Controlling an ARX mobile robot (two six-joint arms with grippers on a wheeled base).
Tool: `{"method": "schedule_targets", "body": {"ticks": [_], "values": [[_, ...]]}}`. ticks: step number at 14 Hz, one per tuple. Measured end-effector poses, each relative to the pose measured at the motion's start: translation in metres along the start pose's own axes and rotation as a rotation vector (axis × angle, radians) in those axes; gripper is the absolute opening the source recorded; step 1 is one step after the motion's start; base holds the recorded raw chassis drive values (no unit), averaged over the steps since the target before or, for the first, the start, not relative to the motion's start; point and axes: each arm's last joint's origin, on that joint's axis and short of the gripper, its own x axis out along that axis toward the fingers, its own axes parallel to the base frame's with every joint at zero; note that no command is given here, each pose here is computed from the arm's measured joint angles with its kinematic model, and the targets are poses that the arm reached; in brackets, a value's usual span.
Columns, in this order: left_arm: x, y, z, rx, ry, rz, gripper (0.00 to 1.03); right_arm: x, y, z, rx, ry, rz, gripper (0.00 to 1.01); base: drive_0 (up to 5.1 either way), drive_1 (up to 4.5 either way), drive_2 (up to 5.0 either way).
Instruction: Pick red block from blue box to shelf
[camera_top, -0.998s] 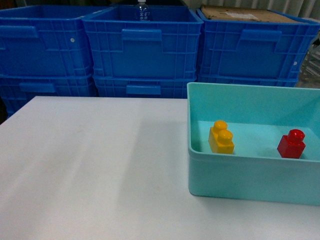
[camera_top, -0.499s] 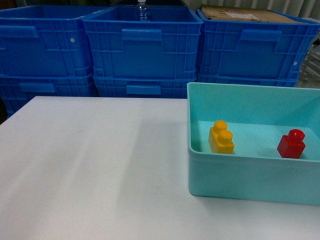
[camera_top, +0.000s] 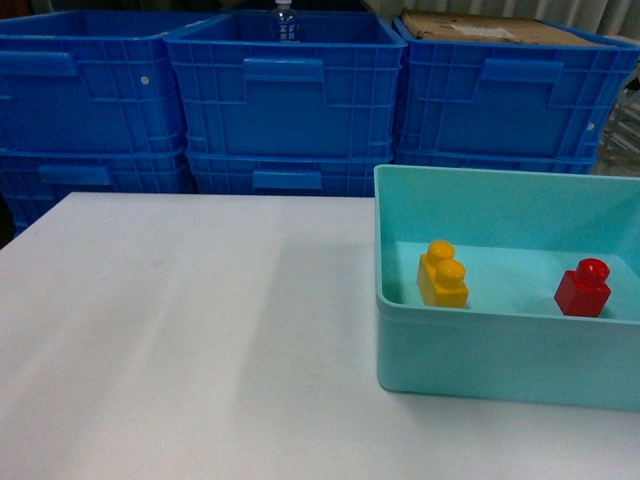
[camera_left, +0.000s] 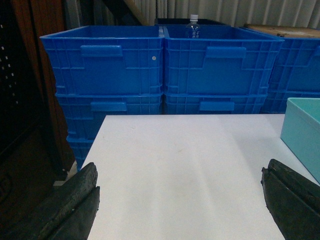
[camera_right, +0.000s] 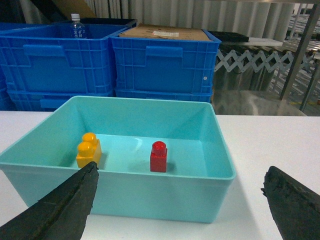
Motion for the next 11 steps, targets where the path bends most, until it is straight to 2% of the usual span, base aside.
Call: {"method": "schedule_targets", "body": {"ticks": [11], "values": [[0.0, 0.0, 0.0, 0.0, 0.0, 0.0, 0.98, 0.0, 0.0, 0.0, 0.0, 0.0, 0.0, 0.98, 0.0, 0.0, 0.0]]}}
